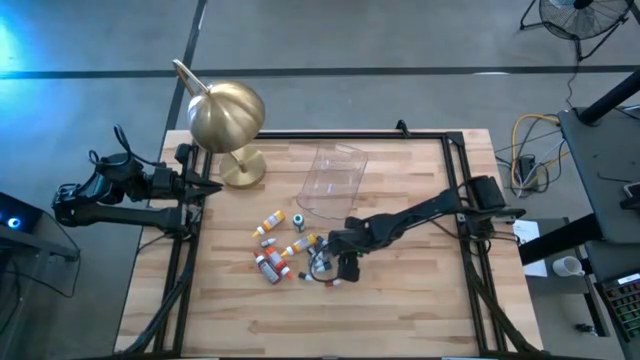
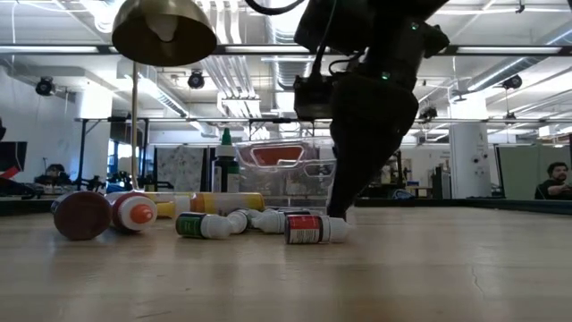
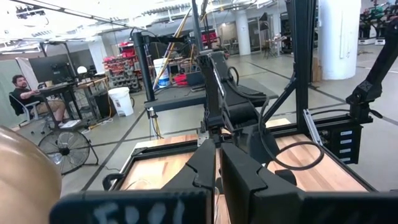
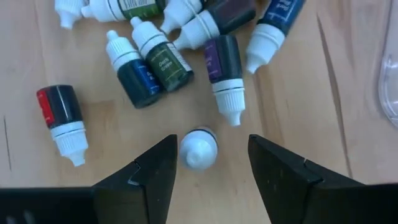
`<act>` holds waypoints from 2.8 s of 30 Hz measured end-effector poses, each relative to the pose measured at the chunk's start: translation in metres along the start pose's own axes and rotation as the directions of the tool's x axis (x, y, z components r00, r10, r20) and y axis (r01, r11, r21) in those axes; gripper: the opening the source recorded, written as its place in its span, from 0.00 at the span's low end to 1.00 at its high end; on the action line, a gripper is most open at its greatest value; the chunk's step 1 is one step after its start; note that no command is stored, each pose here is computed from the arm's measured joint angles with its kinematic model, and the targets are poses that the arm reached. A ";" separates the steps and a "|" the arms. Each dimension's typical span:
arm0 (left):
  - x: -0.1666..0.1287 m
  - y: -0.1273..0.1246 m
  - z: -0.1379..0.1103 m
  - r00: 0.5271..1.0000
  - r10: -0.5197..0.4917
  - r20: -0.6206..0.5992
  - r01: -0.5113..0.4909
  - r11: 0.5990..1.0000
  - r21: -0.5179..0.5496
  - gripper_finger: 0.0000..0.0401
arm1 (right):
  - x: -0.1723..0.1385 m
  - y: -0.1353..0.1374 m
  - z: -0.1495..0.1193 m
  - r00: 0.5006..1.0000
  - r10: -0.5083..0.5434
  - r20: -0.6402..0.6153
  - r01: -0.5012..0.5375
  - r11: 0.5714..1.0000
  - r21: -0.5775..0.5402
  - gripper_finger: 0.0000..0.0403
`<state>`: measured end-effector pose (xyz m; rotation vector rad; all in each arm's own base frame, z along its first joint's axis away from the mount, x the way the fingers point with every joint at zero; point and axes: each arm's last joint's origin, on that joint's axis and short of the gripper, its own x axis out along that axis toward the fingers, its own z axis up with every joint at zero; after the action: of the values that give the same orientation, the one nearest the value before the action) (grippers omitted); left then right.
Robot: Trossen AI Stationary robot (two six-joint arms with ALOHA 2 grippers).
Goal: Pick & Place food coloring
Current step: Put the large green food coloring bottle into the transparent bin
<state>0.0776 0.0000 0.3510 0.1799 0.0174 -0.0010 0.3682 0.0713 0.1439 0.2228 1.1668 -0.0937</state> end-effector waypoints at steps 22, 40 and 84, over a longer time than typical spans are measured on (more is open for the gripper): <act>0.000 0.000 0.000 1.000 0.000 0.000 0.000 1.000 0.000 0.00 | -0.042 -0.013 -0.028 0.963 -0.202 -0.177 0.206 0.979 0.003 0.47; 0.003 0.002 0.012 0.993 0.004 0.115 -0.003 1.000 -0.014 0.00 | -0.066 -0.024 -0.032 0.962 -0.191 -0.195 0.238 0.935 0.263 0.40; 0.106 -0.040 -0.097 0.837 -0.064 -0.544 -0.319 0.751 -0.579 0.16 | -0.118 -0.057 -0.063 0.934 -0.343 -0.099 0.349 0.816 0.460 0.52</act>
<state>0.1817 -0.0222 0.2465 -0.5416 0.5699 0.2027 0.2547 0.0244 0.2215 0.4393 1.1722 -0.7100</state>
